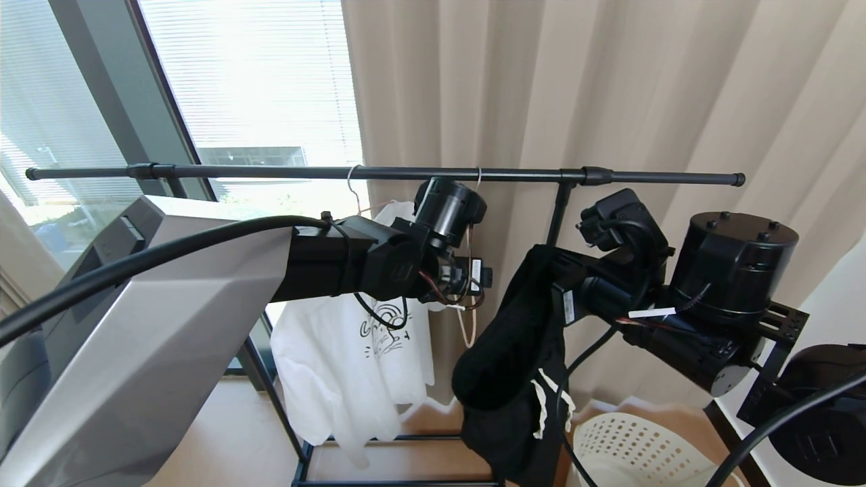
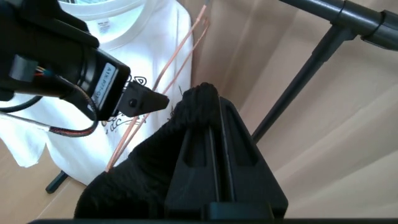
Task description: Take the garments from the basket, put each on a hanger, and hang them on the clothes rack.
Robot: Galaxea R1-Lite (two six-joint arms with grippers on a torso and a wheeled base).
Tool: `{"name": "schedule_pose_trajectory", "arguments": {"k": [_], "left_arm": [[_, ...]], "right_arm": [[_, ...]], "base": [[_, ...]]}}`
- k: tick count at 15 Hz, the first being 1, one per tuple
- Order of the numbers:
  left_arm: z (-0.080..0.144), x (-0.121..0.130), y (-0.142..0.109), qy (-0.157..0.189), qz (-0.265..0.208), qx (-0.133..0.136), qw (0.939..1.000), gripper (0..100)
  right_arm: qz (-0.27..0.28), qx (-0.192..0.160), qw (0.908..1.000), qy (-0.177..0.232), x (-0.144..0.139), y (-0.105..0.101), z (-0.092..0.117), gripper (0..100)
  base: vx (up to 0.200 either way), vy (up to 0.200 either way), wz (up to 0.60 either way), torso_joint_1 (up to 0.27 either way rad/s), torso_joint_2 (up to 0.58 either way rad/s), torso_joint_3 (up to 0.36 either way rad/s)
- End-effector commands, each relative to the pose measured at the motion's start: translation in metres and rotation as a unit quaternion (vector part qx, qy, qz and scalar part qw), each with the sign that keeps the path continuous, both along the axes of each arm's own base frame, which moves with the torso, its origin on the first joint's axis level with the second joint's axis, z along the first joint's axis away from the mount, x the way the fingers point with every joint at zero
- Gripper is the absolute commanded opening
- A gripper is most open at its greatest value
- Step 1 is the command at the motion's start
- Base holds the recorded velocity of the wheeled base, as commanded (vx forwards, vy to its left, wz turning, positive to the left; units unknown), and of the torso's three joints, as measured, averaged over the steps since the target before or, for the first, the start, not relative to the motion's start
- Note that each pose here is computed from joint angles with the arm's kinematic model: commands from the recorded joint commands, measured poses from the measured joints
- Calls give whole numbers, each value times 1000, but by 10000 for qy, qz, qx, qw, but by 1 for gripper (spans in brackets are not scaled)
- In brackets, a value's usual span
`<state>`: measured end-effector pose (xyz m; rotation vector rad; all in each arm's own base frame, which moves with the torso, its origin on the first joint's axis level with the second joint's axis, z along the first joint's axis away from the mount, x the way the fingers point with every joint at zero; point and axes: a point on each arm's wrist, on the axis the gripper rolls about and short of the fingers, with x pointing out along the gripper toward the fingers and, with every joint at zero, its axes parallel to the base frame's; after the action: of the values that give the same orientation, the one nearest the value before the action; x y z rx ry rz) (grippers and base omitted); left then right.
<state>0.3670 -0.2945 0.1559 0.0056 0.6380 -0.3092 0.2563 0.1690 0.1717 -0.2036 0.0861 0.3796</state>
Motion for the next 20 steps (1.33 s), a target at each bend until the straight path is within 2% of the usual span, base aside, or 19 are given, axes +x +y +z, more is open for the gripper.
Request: {"name": "schedule_pose_trajectory", "arguments": {"k": [1,6,8,9,10,13,15,16,20], "left_arm": [[-2,3,-2,-45,-22,57,10000,100],[-9,11,-5,-117,-119,231,9996,100],[-6,13,-3,-195,18,254,9995,100],[0,11,-2,-241,17,209,9995,100],[2,11,-2,-265,18,190,9995,100],[1,18,-10,-374,-22,85,9993,100],[-4,20,-12,-373,-157,126,9991,100],[-7,24,-15,-458,-276,-8,9986,100],[-6,24,-15,-494,-327,11,9982,100]], "right_arm": [[101,39,9999,-4,-4,5,1,0],[121,85,9999,-17,-6,6,3,0],[39,71,10000,-40,-10,-2,7,0],[-56,-69,9999,-124,-16,-20,13,0],[-24,-275,9995,-168,-20,-28,18,0],[375,-368,9986,19,-28,-33,19,0],[377,-393,9985,50,-29,-33,16,0],[317,-403,9987,56,-30,-38,16,0],[369,-418,9984,18,-27,-44,18,0]], "base": [[0,0,0,0,0,0],[0,0,0,0,0,0],[0,0,0,0,0,0],[0,0,0,0,0,0],[0,0,0,0,0,0],[0,0,0,0,0,0],[0,0,0,0,0,0],[0,0,0,0,0,0],[0,0,0,0,0,0]]}}
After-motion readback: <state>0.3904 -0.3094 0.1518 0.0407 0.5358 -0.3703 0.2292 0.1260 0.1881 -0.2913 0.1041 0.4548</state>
